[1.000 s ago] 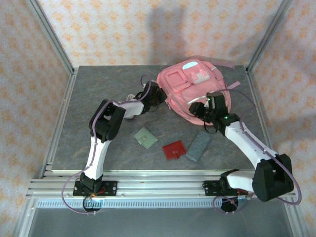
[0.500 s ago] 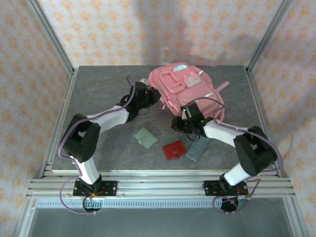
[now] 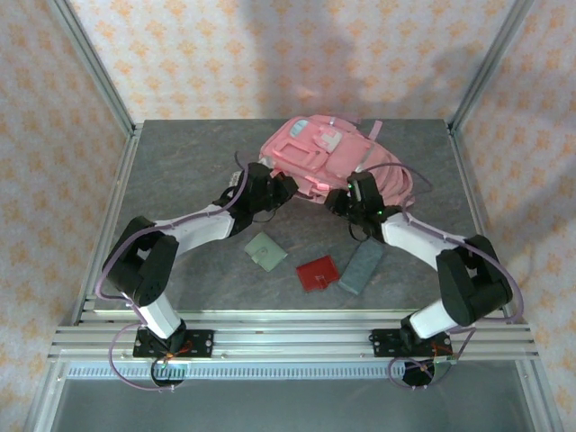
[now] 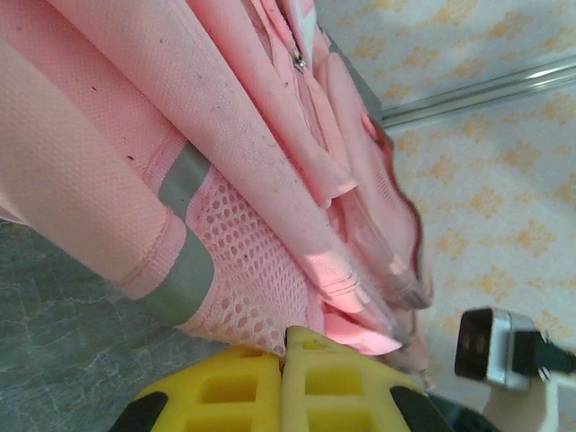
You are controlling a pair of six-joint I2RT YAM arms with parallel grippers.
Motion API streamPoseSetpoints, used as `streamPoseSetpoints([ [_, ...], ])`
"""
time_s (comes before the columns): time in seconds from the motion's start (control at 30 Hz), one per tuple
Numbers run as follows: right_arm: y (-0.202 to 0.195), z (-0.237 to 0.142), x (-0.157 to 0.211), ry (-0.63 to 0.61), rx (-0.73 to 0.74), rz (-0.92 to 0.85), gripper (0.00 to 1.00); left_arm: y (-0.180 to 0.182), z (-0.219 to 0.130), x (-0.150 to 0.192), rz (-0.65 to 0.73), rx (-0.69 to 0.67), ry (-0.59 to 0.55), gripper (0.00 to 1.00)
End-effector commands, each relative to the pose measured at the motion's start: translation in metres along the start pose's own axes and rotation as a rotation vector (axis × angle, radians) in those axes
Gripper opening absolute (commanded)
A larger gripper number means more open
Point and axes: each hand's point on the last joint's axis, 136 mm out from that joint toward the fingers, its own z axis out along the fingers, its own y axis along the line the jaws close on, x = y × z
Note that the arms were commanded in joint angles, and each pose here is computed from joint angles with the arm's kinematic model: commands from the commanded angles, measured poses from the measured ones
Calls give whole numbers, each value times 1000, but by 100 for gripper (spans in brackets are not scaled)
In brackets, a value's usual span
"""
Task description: Pack the student bag
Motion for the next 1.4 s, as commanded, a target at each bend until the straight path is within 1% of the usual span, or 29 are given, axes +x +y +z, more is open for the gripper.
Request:
streamPoseSetpoints([
  [0.0,26,-22,-7,-109,-134,-49,37,-58,-6,-14,-18,182,-29,0],
  [0.17,26,-40,16,-151,-208,-102,39,-81,-6,-24,-11,211,-42,0],
  [0.27,28,-48,24,-179,-257,-130,42,-90,-8,-29,-10,222,-54,0],
  [0.4,33,-46,26,-207,-276,-160,46,-97,-10,-30,-15,238,-53,0],
  [0.53,44,-38,17,-232,-276,-187,48,-105,-11,-30,-11,250,-51,0],
  [0.7,50,-22,0,-268,-227,-209,50,-111,-11,-31,-9,260,-49,0],
  [1.03,45,4,-35,-365,-70,-188,49,-119,-13,-29,-15,284,-39,0],
  [1.13,43,6,-44,-402,-37,-186,43,-120,-13,-28,-16,287,-35,0],
  [1.23,41,10,-50,-406,13,-201,22,-116,-14,-29,-13,276,-46,0],
  [1.27,37,11,-50,-405,35,-203,14,-115,-14,-31,-11,270,-54,0],
  [1.33,32,11,-48,-392,61,-209,3,-109,-13,-34,-8,253,-65,0],
  [1.37,29,9,-45,-381,72,-208,0,-105,-13,-36,-8,245,-70,0],
])
